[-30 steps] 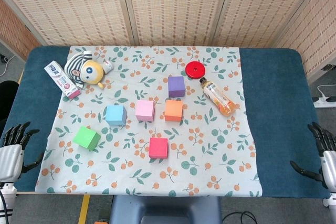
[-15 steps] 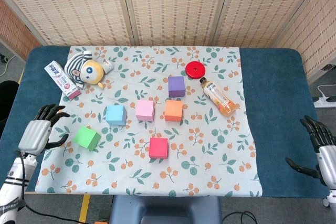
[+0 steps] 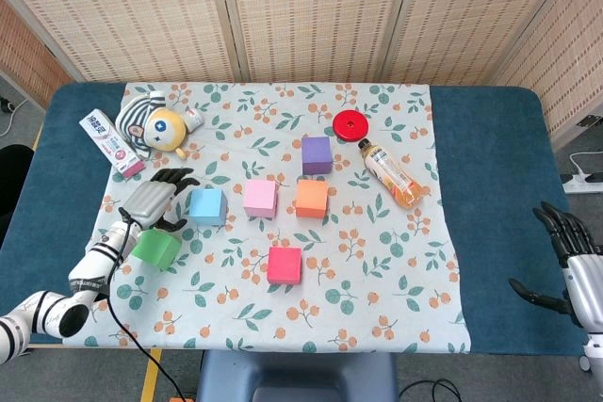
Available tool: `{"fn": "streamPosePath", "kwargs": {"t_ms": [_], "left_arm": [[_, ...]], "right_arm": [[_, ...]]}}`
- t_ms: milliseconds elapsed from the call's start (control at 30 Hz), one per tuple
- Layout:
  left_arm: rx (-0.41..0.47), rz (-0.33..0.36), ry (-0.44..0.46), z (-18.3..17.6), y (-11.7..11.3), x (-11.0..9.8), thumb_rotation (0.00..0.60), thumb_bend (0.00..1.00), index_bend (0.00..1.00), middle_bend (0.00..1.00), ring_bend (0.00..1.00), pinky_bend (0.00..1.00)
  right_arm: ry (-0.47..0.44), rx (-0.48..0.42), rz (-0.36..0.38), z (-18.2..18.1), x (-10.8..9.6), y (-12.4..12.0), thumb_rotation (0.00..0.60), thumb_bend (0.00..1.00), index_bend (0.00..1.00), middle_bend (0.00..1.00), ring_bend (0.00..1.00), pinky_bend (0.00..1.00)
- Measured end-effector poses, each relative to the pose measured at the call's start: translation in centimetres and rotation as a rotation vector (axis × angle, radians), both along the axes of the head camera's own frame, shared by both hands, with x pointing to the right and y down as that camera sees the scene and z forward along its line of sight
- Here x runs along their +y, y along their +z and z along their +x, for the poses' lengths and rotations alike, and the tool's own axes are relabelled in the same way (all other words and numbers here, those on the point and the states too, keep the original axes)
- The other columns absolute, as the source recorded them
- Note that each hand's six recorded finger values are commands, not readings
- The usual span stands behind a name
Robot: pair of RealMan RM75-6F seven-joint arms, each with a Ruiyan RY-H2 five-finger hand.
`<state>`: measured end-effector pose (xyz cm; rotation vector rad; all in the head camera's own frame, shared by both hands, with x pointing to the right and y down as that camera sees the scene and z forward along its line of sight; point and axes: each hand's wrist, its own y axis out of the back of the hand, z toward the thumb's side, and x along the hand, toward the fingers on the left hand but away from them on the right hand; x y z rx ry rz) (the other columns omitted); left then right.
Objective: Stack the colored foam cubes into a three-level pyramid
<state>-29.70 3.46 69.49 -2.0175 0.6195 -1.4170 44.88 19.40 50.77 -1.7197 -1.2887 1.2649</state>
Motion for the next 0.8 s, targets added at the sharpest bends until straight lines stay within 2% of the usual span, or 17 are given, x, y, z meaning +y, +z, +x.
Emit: {"fn": "streamPosePath", "kwargs": {"t_ms": [167, 333, 533, 633, 800], "left_arm": [[0.003, -0.048, -0.002, 1.2, 1.2, -0.1, 0.6, 0.33, 0.13, 0.0, 0.0, 0.03], [-0.019, -0.059, -0.004, 1.7, 2.5, -0.4, 0.6, 0.32, 0.19, 0.02, 0.01, 0.05], [-0.032, -0.056, -0.033, 2.2, 3.8, -0.8, 0.6, 0.32, 0.29, 0.16, 0.14, 0.11], [-0.034, -0.043, -0.041, 2.4, 4.0, -1.0, 0.6, 0.32, 0.4, 0.3, 0.27, 0.16], [-0.023, -0.013, -0.062, 2.6, 3.4, -2.0, 0.6, 0.32, 0.42, 0.32, 0.29, 0.17]], "right_arm": [[0.003, -0.004, -0.006, 0.1, -0.1, 0.2, 0.6, 0.0, 0.0, 0.0, 0.0, 0.0], [0.006, -0.007, -0.011, 0.1, 0.0, 0.5, 0.6, 0.0, 0.0, 0.0, 0.0, 0.0], [0.01, -0.005, -0.013, 0.2, 0.0, 0.6, 0.6, 0.0, 0.0, 0.0, 0.0, 0.0], [0.014, -0.003, -0.013, 0.3, 0.0, 0.6, 0.6, 0.0, 0.0, 0.0, 0.0, 0.0], [0.016, 0.0, -0.014, 0.4, -0.1, 0.6, 0.6, 0.0, 0.0, 0.0, 0.0, 0.0]]}}
